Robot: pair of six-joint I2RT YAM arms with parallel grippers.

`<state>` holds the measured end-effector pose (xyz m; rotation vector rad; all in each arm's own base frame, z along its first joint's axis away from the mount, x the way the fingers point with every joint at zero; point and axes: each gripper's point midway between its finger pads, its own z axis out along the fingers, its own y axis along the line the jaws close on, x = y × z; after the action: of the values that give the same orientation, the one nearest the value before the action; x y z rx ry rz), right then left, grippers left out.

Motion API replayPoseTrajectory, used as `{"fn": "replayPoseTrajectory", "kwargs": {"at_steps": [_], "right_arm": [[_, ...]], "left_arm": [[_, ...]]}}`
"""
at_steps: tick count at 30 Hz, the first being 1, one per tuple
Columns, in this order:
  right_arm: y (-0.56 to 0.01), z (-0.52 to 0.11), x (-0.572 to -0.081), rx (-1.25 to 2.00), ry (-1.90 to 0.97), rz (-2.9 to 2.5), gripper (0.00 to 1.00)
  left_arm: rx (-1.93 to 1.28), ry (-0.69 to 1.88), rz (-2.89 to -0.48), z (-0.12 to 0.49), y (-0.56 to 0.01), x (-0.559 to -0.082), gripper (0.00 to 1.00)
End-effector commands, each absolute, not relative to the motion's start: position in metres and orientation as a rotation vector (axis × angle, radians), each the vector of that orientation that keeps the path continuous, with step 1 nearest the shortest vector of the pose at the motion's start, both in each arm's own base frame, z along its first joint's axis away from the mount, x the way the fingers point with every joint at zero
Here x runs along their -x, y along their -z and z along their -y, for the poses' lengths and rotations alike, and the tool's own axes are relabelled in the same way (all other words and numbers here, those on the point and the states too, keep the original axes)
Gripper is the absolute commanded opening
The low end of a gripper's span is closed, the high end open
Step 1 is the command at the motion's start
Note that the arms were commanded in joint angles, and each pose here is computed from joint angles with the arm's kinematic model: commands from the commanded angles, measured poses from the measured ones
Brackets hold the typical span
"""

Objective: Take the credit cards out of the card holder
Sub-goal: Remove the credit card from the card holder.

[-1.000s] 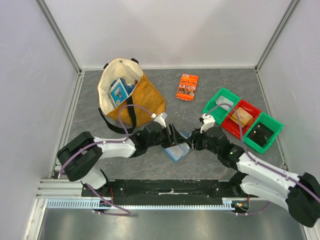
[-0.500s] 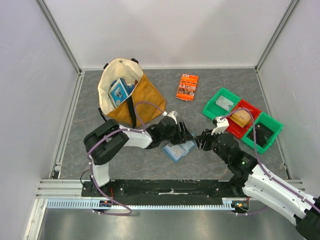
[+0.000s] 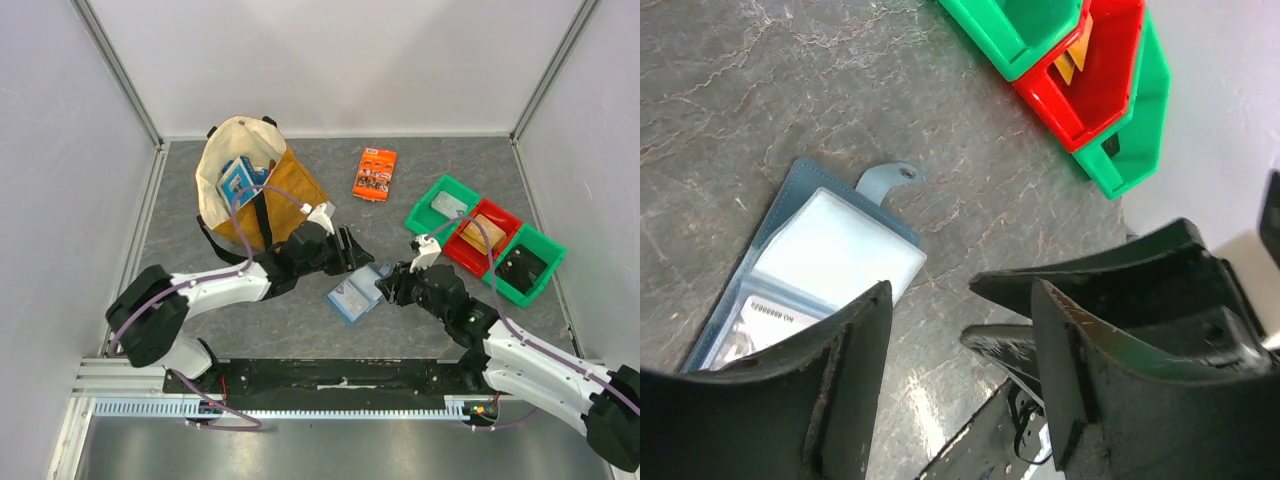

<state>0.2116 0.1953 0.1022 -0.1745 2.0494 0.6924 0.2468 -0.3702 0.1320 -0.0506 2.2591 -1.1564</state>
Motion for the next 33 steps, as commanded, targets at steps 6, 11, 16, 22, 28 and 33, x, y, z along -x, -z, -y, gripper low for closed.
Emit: {"fn": "replayPoseTrajectory", "kwargs": {"at_steps": [6, 11, 16, 22, 28, 33], "right_arm": [[-0.1, -0.236, -0.22, 0.244, -0.904, -2.068, 0.3], [-0.071, -0.242, -0.225, 0.228, -0.953, -2.217, 0.28], [-0.057, -0.25, -0.213, 0.235, -1.026, -2.297, 0.28], [-0.05, -0.252, -0.196, 0.136, -1.131, -2.362, 0.29], [-0.063, -0.266, -0.184, 0.117, -1.304, -2.327, 0.3], [-0.063, -0.259, -0.196, 0.146, -1.192, -2.316, 0.3]], "left_arm": [[-0.086, 1.016, -2.385, 0.33, -0.094, -0.209, 0.39], [-0.13, 1.041, -2.474, 0.33, -0.072, -0.189, 0.29], [-0.121, 1.013, -2.544, 0.327, -0.05, -0.182, 0.26], [-0.085, 0.895, -2.598, 0.312, -0.025, -0.188, 0.17], [-0.069, 0.774, -2.61, 0.297, -0.015, -0.205, 0.15], [-0.082, 0.674, -2.59, 0.286, -0.021, -0.215, 0.16]]}}
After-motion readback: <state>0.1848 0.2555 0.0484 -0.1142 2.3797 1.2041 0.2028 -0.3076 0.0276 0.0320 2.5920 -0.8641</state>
